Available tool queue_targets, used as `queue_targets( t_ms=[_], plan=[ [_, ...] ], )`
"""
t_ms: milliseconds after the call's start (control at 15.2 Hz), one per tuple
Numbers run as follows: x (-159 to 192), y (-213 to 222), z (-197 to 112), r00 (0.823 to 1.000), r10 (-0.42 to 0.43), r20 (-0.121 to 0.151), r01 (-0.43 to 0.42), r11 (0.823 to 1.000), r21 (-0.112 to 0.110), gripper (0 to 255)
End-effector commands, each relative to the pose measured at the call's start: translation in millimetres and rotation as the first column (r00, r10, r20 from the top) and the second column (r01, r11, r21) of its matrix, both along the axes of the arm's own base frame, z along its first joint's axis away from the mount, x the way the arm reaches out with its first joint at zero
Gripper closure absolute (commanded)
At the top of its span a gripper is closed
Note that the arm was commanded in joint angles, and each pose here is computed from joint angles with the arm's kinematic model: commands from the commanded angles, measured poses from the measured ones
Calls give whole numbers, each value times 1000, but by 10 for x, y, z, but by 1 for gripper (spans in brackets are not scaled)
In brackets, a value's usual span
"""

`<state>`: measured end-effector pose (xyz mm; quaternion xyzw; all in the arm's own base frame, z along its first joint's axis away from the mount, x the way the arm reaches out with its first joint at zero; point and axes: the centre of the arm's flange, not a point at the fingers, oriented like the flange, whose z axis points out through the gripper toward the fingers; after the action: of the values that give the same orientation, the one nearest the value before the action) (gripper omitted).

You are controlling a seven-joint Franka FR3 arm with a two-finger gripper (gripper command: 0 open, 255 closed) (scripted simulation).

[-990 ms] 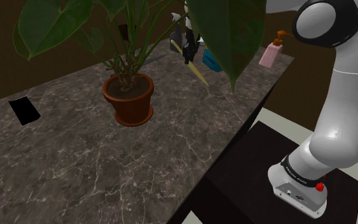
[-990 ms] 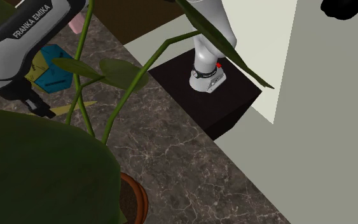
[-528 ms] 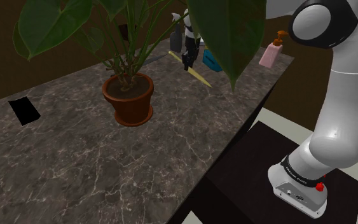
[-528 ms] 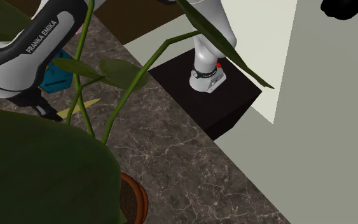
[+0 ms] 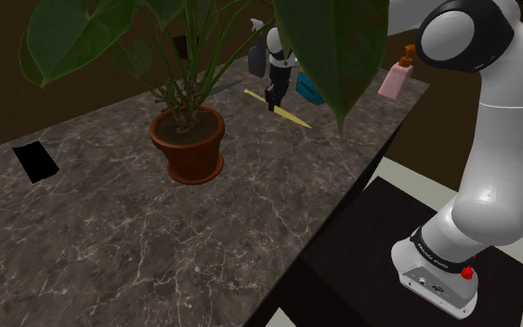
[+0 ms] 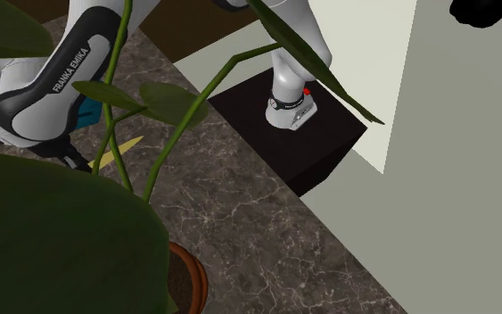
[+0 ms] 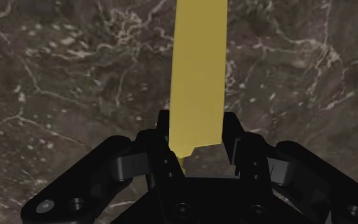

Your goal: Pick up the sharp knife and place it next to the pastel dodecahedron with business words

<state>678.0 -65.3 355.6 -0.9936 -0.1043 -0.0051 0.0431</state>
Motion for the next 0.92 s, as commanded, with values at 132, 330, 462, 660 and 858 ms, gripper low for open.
queue_targets(
  t_ms=[132, 330, 462, 660, 858],
  plan=[
    [-1, 0, -18, 1000, 0, 1, 0, 1000, 0, 255],
    [-1, 0, -18, 1000, 0, 0, 0, 1000, 0, 255],
    [-1, 0, -18, 1000, 0, 0, 0, 1000, 0, 0],
    [-1, 0, -18, 1000, 0, 0, 0, 1000, 0, 0],
    [-1, -23, 245, 1000, 0, 1, 0, 1000, 0, 0]
  ],
)
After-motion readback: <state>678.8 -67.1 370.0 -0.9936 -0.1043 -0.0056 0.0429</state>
